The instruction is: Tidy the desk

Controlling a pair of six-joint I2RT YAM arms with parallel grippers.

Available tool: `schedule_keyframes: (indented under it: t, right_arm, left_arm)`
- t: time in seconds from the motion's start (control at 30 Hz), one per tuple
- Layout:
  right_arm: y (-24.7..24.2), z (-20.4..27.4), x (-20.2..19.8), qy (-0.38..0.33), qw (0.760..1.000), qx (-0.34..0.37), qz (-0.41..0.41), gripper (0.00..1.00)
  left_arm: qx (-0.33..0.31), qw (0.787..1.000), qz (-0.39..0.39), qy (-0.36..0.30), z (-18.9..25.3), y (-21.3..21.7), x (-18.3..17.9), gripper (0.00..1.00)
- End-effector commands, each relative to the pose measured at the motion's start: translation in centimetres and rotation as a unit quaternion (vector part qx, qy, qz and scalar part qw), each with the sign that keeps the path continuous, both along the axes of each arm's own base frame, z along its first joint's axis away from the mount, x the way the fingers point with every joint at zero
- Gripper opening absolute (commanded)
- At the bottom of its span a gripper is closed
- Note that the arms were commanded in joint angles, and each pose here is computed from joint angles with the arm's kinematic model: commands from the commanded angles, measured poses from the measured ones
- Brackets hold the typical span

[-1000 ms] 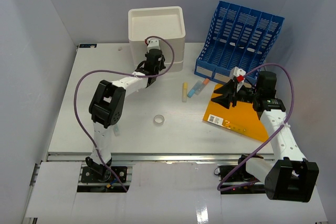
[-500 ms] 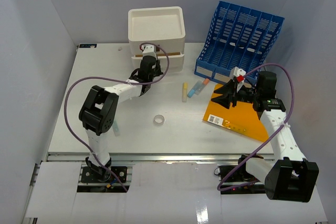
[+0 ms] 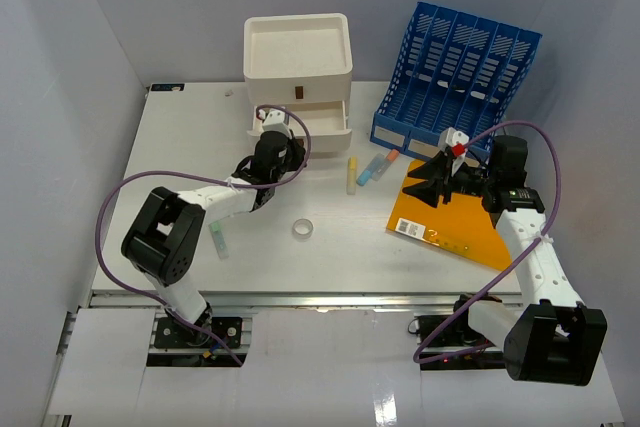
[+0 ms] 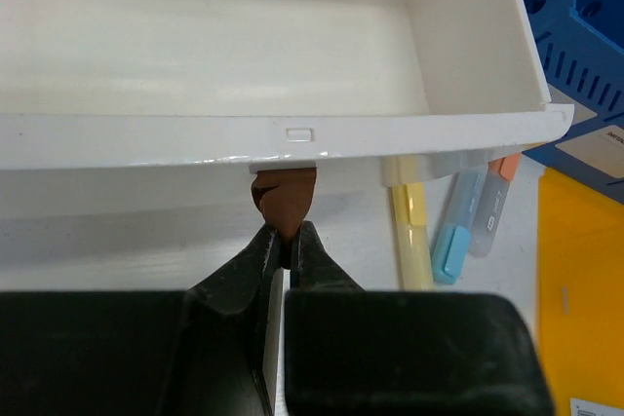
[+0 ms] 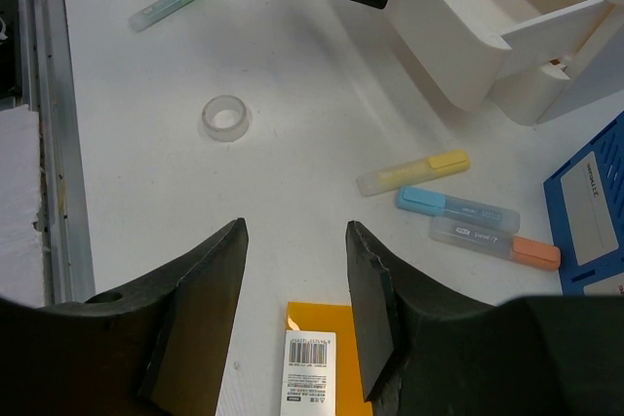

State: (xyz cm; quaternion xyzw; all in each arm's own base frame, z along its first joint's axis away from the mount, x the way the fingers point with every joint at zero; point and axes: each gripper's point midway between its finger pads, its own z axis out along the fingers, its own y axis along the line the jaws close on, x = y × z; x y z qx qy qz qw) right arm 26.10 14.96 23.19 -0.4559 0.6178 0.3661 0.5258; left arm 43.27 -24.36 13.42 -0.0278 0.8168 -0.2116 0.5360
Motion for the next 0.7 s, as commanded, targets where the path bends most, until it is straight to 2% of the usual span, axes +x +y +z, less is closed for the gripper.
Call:
schedule_keyframes:
  t: [0.0, 0.03, 0.1, 0.2, 0.4, 0.5, 0.6, 0.67]
  right_arm:
    - [0.2, 0.2, -0.3, -0.012, 1.0, 0.005, 0.019, 0.52]
    - [0.2, 0.1, -0.4, -0.008, 1.0, 0.005, 0.021, 0.52]
    - [0.2, -0.3, -0.3, -0.005, 1.0, 0.002, 0.023, 0.52]
    - [0.1, -0.9, -0.2, 0.001, 1.0, -0.005, 0.023, 0.53]
    - [0.1, -2.1, -0.6, 0.007, 0.999, -0.015, 0.042, 0.56]
    - [0.6, -2.8, -1.1, 0.023, 0.998, -0.017, 0.06, 0.58]
    - [2.8, -4.1, -2.4, 0.033, 0.993, -0.05, 0.103, 0.58]
    - [4.7, -5.6, -2.9, 0.047, 0.988, -0.099, 0.108, 0.58]
  left_arm:
    - [-0.033, 0.999, -0.013, -0.015, 2.7, -0.6, -0.8, 0.2]
    - [-0.033, 0.999, -0.012, -0.013, 2.7, -0.6, -0.8, 0.28]
    - [-0.038, 0.999, -0.014, -0.011, 2.9, -0.8, -0.9, 0.56]
    - [-0.046, 0.998, -0.033, -0.011, 3.5, -1.2, -1.5, 0.71]
    - [-0.061, 0.994, -0.085, -0.025, 6.5, -1.5, -4.4, 0.82]
    - [-0.058, 0.99, -0.125, -0.026, 7.6, -1.4, -6.9, 0.83]
    - [-0.043, 0.988, -0.147, -0.021, 8.0, -0.3, -9.5, 0.87]
    - [-0.022, 0.986, -0.159, -0.034, 8.9, 0.9, -11.4, 0.88]
